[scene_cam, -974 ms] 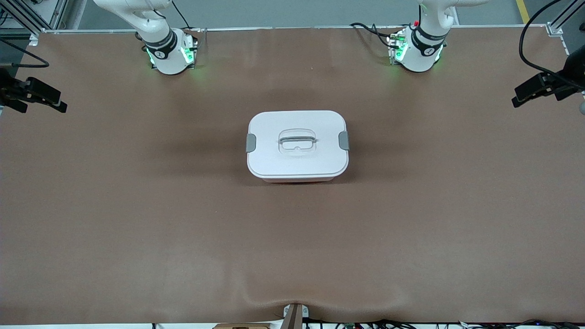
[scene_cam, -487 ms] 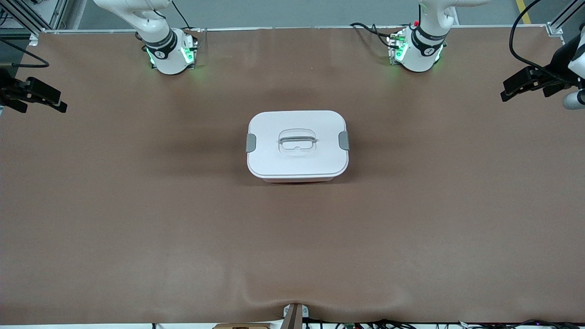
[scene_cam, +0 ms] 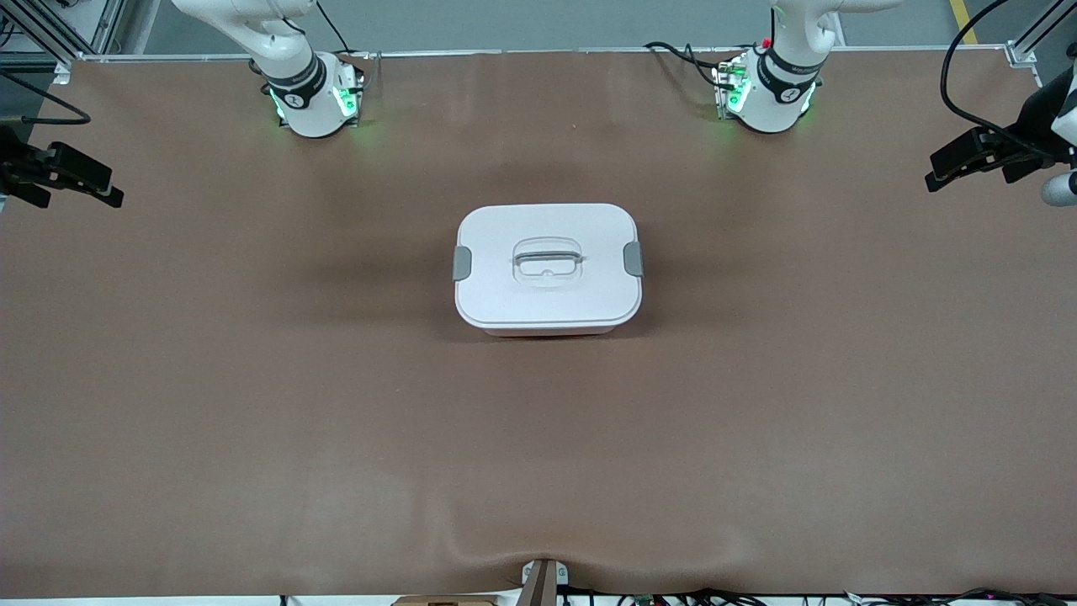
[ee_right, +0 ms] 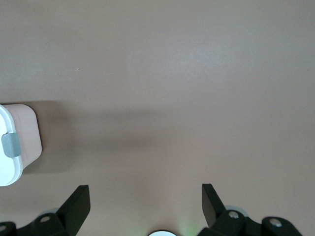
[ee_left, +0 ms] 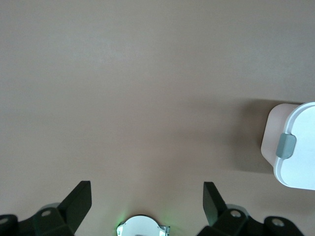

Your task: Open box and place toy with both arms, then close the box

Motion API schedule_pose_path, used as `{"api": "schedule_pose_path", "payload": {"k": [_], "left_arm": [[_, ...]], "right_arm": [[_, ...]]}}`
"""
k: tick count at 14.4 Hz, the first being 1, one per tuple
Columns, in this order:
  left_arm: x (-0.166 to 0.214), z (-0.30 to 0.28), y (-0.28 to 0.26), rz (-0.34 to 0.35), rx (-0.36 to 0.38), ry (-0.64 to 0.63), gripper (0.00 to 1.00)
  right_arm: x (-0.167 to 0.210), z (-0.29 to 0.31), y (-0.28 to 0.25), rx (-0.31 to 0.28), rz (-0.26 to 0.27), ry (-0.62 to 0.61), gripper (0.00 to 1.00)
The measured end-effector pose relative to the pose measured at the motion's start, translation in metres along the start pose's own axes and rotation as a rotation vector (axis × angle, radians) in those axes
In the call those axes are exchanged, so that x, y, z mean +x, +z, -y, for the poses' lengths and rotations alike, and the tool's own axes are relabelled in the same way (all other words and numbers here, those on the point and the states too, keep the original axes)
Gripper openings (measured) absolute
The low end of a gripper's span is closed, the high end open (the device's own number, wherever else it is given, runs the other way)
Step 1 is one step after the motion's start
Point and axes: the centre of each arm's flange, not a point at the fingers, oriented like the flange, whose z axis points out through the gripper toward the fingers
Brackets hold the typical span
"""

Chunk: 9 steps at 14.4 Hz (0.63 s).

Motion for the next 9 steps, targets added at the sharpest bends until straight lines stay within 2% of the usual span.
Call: {"api": "schedule_pose_path", "payload": {"k": [9], "left_arm": [[0.009,0.015,0.006,0.000,-0.003,-0.023,1.00]], "right_arm": [[0.000,0.000,0.000,0.000,0.000,0.001,1.00]]}}
